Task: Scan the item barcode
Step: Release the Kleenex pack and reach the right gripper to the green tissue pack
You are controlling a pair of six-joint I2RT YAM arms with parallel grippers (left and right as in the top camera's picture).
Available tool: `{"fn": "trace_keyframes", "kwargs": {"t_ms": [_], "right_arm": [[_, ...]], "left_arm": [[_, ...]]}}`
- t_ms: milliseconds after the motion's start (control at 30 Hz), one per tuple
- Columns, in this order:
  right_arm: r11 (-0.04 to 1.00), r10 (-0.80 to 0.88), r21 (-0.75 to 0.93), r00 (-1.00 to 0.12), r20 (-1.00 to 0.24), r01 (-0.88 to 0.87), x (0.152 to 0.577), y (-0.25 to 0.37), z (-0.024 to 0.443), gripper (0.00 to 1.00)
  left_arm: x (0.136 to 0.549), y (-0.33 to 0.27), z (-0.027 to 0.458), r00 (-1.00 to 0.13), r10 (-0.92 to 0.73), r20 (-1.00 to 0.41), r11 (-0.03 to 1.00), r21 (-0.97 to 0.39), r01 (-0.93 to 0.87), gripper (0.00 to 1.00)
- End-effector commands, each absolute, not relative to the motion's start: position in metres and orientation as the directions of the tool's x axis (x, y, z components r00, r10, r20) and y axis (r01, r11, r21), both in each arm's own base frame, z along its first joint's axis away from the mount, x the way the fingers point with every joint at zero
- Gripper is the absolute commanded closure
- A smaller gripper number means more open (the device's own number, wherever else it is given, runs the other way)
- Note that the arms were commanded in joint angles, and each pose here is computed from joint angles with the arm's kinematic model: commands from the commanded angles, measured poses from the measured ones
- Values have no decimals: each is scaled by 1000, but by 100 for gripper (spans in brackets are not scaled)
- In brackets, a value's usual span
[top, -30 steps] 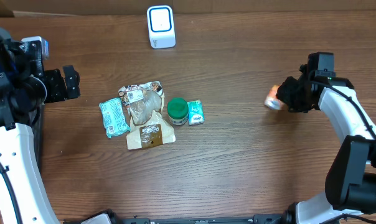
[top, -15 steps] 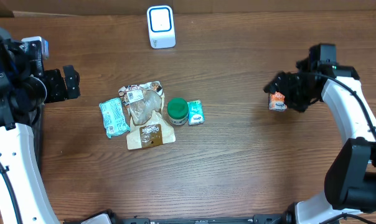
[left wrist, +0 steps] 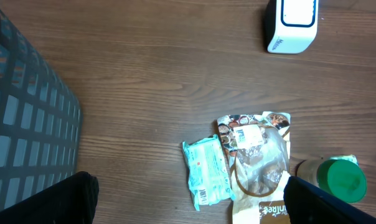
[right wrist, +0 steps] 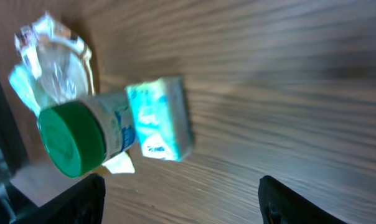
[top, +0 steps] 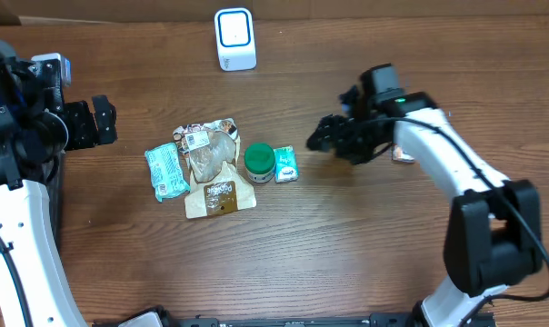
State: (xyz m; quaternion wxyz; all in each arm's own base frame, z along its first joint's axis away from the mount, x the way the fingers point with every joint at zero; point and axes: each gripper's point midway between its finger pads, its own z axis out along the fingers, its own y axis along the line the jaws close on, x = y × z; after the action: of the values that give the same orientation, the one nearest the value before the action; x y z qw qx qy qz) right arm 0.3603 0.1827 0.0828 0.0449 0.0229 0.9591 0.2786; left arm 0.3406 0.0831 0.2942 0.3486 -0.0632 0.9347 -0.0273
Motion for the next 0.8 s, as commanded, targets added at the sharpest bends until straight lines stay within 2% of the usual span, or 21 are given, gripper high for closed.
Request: {"fn": "trace_keyframes", "kwargs": {"t_ms": [0,167,300,500,633,767], "right_arm": [[849,60,527,-997,-44,29,357,201,71,24],[859,69,509,-998,-2,58,352,218,53,28],[868,58,494,-998,12,56,347,231,41,35],[867,71,493,-997,31,77,347,243,28,52],[871,73,485,-997,38,82,347,242,22,67],[878,77,471,-997,30,82,348,239,20,72]], "left_arm": [[342,81,299,-743,-112,-660,994,-87,-72,0],[342,81,299,-743,-112,-660,994,-87,-72,1],[342,81,299,-743,-112,-660,994,-87,-72,1],[342,81,299,-743,-112,-660,994,-87,-72,0],[342,81,299,-743,-112,-660,994,-87,-72,1],[342,81,299,-743,-112,-660,994,-87,-72,0]]}}
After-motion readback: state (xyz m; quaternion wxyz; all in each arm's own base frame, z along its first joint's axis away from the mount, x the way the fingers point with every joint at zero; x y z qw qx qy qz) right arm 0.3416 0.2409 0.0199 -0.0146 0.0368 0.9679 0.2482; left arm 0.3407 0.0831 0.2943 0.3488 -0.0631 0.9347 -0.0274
